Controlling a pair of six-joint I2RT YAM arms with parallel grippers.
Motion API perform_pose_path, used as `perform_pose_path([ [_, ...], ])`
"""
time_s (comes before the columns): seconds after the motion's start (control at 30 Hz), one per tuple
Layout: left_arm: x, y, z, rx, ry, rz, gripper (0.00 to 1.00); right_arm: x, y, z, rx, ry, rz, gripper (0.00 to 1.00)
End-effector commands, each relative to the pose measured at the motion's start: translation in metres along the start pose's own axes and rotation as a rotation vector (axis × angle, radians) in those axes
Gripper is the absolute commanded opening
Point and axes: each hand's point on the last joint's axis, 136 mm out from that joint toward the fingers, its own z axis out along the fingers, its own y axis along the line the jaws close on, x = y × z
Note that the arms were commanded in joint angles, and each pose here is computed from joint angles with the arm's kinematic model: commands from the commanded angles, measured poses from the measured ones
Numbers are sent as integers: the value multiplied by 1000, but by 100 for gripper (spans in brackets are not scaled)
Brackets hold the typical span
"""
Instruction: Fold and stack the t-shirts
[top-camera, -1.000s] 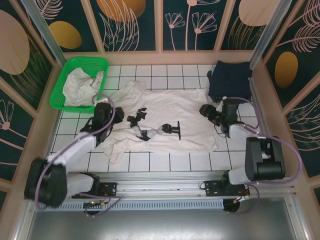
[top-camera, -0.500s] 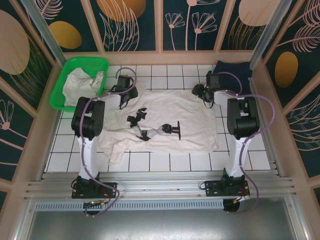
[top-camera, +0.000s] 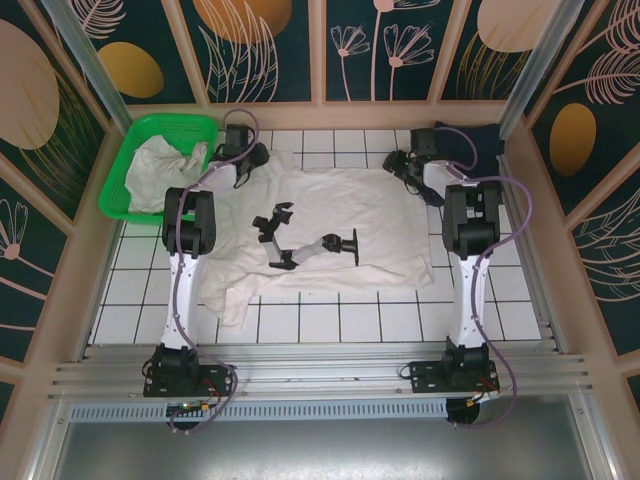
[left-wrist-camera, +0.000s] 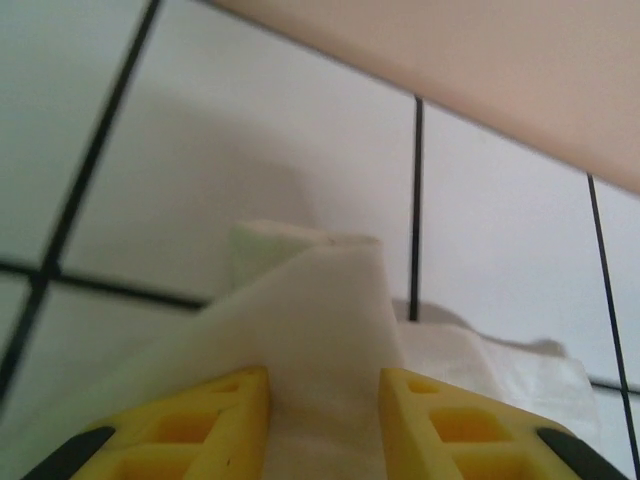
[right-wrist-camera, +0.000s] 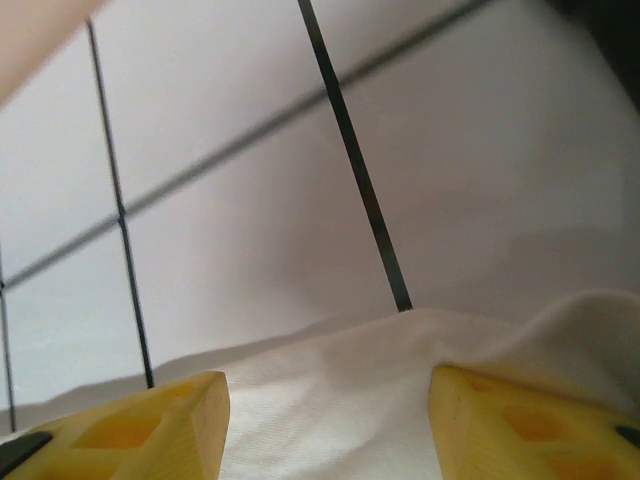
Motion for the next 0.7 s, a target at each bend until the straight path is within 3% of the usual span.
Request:
perform_pose_path([
  [0.0, 4, 12, 16, 15, 51, -6, 35, -1, -4, 20, -16, 53, 14, 56],
  [0.2, -47, 19, 10, -5, -65, 27, 38, -42, 23, 24, -60, 4, -38, 56],
  [0.3, -75, 9, -22, -24, -104, 65, 45, -44, 55, 4, -68, -18, -129, 62],
  [0.37, -88, -14, -57, 36, -120, 81, 50, -39, 70, -18, -10, -49, -182, 68],
  [0.5, -81, -47, -134, 108, -148, 131, 55, -20, 90, -83, 26, -127, -222, 72],
  [0.67, -24, -30, -220, 58, -108, 120, 55, 58, 81, -161, -1, -137, -241, 77],
])
